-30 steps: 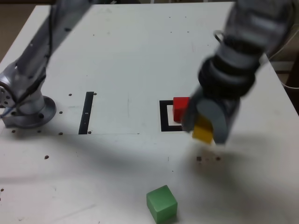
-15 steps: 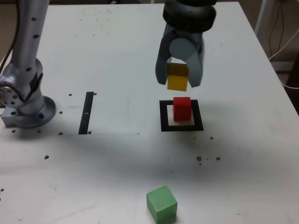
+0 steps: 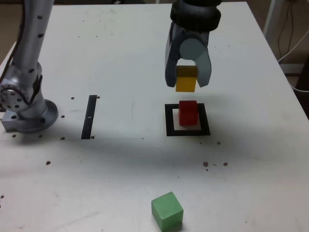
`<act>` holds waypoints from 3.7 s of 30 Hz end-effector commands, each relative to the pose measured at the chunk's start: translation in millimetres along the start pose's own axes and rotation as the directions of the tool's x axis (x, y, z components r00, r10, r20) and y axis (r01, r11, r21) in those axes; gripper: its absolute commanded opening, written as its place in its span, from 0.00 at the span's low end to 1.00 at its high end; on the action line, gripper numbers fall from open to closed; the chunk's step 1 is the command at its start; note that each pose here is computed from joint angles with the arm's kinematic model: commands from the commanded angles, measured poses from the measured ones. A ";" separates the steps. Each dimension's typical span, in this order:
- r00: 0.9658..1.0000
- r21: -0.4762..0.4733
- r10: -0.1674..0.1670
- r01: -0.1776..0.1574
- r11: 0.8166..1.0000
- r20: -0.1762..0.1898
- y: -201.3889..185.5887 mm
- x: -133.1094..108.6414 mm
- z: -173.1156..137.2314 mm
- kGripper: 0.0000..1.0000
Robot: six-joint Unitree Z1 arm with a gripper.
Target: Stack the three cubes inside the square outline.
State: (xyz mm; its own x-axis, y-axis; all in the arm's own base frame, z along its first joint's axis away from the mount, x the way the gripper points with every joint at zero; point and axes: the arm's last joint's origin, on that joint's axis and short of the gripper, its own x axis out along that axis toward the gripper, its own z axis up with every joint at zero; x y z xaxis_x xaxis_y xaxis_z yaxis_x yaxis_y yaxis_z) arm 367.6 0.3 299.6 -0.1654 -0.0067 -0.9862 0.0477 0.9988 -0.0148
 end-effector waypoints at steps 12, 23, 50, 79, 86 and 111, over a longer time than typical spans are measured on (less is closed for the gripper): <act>0.999 -0.012 -0.048 0.048 0.999 -0.014 -0.5 20.5 11.5 0.35; 0.998 -0.010 -0.055 0.055 0.998 -0.019 -0.6 32.7 14.7 0.35; 0.998 0.024 -0.057 0.057 0.998 0.001 -0.3 41.7 21.3 0.86; 0.995 0.027 0.013 -0.016 1.000 0.095 -9.0 -9.6 -26.3 0.99; 0.995 0.053 0.016 -0.021 0.998 0.097 -20.7 -12.0 -31.1 0.99; 0.998 0.347 0.023 -0.041 0.937 0.058 -191.3 4.6 -72.1 0.99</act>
State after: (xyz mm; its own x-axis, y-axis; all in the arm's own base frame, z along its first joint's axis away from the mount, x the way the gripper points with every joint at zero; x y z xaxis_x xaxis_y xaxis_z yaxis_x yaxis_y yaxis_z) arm 285.5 -179.4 314.3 -0.1006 0.0129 -0.9948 0.3868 0.9218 -0.0272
